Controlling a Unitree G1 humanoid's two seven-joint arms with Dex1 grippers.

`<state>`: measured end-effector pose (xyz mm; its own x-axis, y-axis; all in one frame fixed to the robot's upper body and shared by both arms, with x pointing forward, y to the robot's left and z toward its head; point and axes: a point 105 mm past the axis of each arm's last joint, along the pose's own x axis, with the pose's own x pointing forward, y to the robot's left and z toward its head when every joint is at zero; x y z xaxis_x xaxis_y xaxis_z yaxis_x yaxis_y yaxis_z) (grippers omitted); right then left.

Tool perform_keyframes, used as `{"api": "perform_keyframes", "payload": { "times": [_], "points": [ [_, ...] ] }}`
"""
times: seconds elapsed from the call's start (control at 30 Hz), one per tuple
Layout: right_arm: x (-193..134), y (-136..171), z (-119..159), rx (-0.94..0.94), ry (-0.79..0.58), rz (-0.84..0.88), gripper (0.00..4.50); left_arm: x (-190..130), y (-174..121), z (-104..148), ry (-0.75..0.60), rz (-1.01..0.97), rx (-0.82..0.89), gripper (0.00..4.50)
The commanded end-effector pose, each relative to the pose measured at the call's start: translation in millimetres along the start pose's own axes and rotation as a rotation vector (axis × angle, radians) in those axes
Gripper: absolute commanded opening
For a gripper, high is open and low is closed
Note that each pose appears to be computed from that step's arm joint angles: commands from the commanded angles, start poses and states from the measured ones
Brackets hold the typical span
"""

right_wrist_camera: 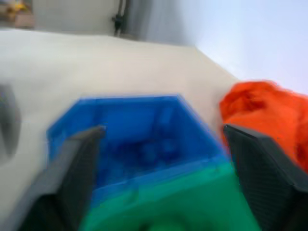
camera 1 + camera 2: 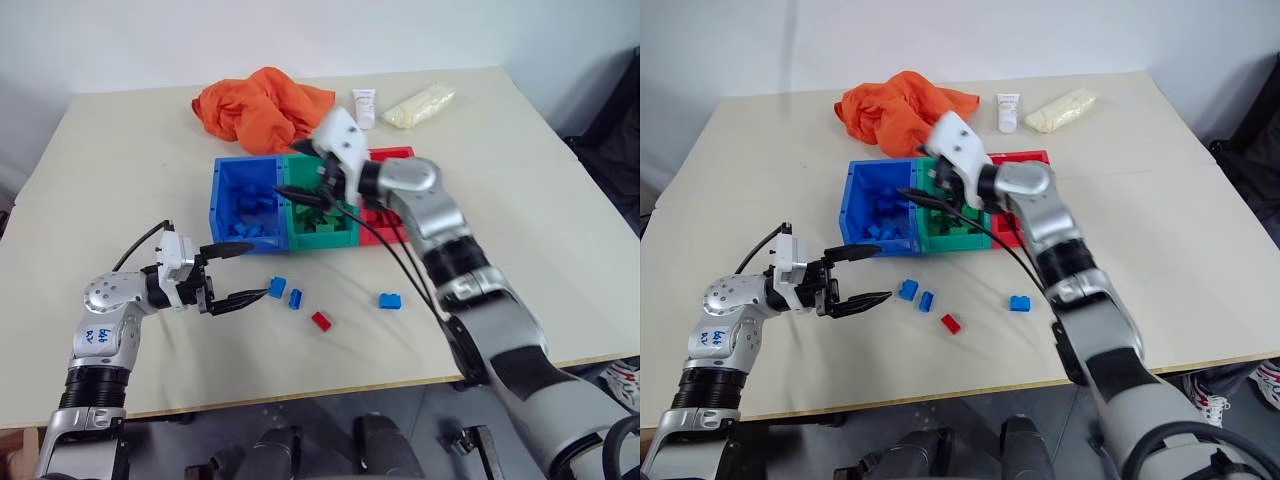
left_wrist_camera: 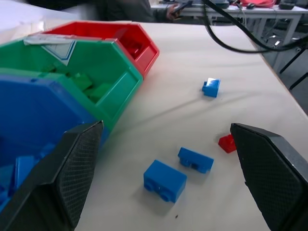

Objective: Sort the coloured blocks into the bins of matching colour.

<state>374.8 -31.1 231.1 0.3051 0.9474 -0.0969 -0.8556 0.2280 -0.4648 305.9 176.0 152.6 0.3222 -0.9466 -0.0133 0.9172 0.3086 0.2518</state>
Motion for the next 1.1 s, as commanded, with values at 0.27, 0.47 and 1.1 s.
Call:
{"api": "perform_keyframes", "payload": {
  "times": [0.27,0.47,1.1],
  "points": [
    [-136.3,50.9,-27.3,0.109,0.327,0.043,4.09,-16.2,-4.0,-1.8,0.038,-0.002,0.023,4.5],
    [-191.0,67.3,-50.9,0.19,0.536,-0.02,4.09,-22.8,-12.3,-5.3,0.065,-0.002,0.024,4.5],
    [-125.8,77.5,-101.6,0.182,0.567,0.102,3.92,-20.4,-26.1,-2.7,0.053,0.048,0.02,4.5]
  ]
}}
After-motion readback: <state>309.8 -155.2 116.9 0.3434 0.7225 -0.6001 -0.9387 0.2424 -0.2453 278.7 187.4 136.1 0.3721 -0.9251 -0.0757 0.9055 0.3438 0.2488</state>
